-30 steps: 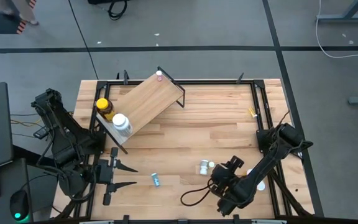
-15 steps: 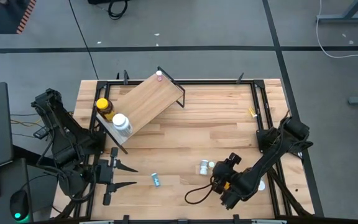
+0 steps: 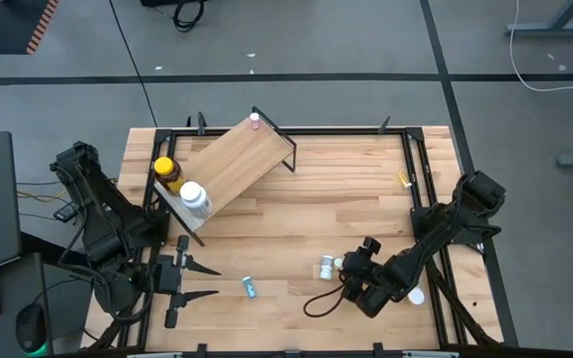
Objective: Pick and place medicine bottles onto shelf by color
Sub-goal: Put the bottom small yellow pill bottle on the shelf
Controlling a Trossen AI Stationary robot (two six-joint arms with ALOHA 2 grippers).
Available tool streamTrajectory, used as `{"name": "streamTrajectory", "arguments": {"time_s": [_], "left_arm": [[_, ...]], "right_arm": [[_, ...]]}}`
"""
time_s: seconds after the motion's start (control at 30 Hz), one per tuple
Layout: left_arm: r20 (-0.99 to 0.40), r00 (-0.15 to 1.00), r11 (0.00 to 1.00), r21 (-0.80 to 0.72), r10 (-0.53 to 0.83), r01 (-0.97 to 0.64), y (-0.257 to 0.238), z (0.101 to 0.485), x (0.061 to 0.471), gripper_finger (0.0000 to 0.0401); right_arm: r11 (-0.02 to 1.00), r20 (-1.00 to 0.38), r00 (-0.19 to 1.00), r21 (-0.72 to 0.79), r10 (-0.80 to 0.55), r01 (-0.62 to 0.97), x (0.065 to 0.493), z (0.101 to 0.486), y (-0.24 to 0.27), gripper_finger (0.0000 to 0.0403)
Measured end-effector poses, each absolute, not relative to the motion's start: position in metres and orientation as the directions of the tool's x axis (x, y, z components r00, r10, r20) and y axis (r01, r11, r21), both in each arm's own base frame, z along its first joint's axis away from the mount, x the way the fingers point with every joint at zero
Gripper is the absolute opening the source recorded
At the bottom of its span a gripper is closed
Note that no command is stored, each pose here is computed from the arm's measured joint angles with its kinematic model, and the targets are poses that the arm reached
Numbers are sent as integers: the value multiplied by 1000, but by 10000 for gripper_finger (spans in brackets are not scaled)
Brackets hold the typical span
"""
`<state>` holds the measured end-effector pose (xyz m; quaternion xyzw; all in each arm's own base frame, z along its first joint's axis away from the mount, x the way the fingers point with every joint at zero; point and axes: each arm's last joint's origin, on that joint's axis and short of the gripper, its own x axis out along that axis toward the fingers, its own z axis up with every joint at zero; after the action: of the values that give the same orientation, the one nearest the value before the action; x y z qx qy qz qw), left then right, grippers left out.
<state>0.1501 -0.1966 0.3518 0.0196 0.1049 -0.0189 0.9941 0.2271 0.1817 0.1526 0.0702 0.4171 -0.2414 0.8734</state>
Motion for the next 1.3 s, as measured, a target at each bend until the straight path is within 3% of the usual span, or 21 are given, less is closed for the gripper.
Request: {"name": "streamTrajectory", "arguments": {"time_s": [0.5,1.0,1.3], "left_arm": [[-209,977,999,33,-34,42,-197,352,150,172],[-209,977,999,33,-34,41,-197,352,150,172],[-209,977,999,35,-34,42,-197,352,150,172]], "right_arm": [[893,-774,550,-41,-312,449,239,153,178,228],[894,-774,551,-43,-312,446,240,153,178,158],[890,-774,548,-44,-317,454,241,153,176,142]]}}
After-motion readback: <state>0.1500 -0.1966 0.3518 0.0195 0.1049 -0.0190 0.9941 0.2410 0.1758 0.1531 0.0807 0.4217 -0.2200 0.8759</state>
